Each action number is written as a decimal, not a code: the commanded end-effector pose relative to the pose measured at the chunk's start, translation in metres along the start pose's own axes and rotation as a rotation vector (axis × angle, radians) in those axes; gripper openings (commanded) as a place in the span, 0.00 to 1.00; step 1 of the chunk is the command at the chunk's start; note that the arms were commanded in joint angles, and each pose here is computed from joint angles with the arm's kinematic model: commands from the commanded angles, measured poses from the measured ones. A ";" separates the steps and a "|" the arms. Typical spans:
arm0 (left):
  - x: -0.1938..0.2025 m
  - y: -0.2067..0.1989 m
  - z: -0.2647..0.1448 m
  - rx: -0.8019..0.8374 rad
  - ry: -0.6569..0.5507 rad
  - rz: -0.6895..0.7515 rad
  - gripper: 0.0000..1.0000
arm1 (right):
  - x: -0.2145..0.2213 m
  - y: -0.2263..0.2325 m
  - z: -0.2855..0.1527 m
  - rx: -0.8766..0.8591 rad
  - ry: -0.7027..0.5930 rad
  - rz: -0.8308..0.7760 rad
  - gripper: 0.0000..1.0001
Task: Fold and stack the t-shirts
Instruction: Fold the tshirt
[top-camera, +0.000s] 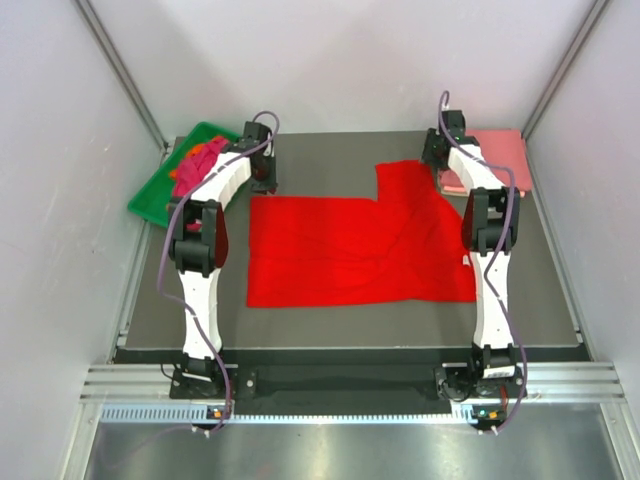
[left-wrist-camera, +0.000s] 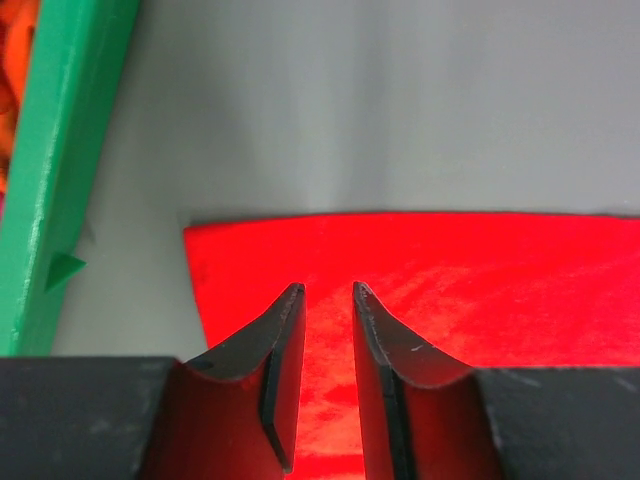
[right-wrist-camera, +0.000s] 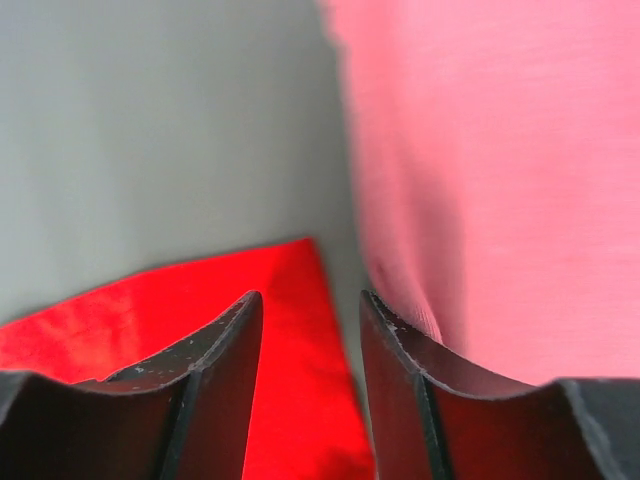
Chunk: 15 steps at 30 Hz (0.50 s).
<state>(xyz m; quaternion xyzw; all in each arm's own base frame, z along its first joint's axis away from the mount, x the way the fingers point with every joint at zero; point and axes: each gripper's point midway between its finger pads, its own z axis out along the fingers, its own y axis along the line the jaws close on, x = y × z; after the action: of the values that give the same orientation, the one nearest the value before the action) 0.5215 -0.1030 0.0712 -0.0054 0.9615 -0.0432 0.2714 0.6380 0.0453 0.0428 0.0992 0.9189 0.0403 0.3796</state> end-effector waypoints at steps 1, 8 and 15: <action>-0.007 0.015 0.000 -0.040 -0.012 -0.005 0.31 | -0.033 -0.009 -0.014 0.006 -0.065 0.086 0.45; -0.003 0.032 0.006 -0.052 0.007 -0.021 0.33 | -0.032 -0.009 -0.007 -0.040 -0.045 0.099 0.46; 0.001 0.039 0.008 -0.035 0.029 -0.019 0.33 | -0.034 -0.002 -0.007 -0.086 -0.040 0.094 0.39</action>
<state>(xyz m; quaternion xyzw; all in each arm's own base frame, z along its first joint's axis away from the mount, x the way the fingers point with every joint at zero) 0.5245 -0.0676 0.0549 -0.0286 0.9657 -0.0263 0.2566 0.6464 0.0401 0.0544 0.1268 0.9117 0.0840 0.3818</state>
